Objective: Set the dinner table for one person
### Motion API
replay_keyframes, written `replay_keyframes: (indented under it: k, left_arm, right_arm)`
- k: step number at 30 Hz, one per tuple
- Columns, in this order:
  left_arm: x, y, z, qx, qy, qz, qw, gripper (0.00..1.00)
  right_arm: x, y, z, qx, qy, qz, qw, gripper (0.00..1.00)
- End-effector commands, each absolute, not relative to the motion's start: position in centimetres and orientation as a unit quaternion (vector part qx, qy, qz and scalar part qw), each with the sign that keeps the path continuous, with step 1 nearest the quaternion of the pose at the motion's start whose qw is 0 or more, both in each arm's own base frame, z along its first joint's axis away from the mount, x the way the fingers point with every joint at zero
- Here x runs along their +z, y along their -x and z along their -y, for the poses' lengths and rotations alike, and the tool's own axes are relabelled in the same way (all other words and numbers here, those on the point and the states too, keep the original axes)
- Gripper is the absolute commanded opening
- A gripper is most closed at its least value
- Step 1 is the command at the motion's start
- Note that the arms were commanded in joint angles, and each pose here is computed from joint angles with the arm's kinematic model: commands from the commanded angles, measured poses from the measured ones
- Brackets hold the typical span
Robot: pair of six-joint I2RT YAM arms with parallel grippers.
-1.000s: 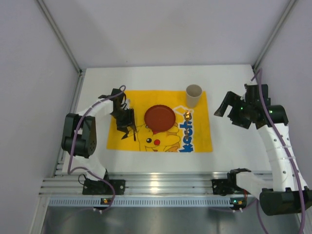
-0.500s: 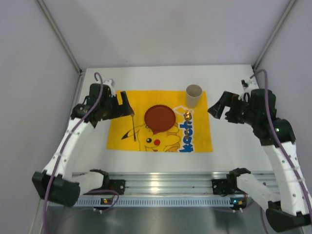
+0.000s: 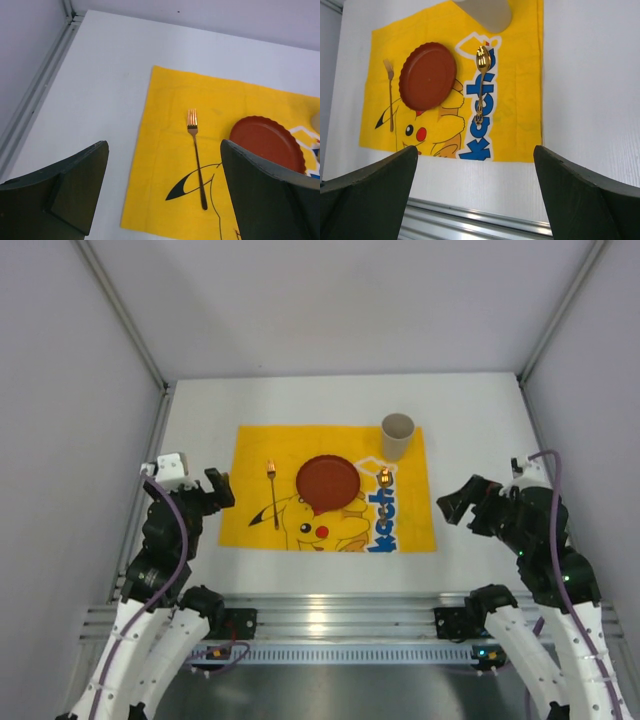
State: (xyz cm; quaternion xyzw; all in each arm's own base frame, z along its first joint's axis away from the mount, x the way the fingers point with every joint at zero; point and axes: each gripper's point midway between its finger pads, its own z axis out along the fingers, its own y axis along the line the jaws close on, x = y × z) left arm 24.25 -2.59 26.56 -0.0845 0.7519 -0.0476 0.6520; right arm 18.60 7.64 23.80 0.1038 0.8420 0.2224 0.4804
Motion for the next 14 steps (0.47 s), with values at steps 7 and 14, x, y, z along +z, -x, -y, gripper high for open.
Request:
replay_keyframes:
  k: [7,14]
  left_arm:
    - [28.3,-24.4,0.4,0.012,0.094,-0.733,0.673,0.98]
    - [28.1,-24.2,1.2,0.006,0.056,-0.736,0.675,0.98]
  right_arm:
    - [25.0,-18.9,-8.0,0.239,-0.105,-0.828,0.495,1.0]
    - [24.0,-19.0,-7.7,0.216,-0.098,-0.845,0.479,1.0]
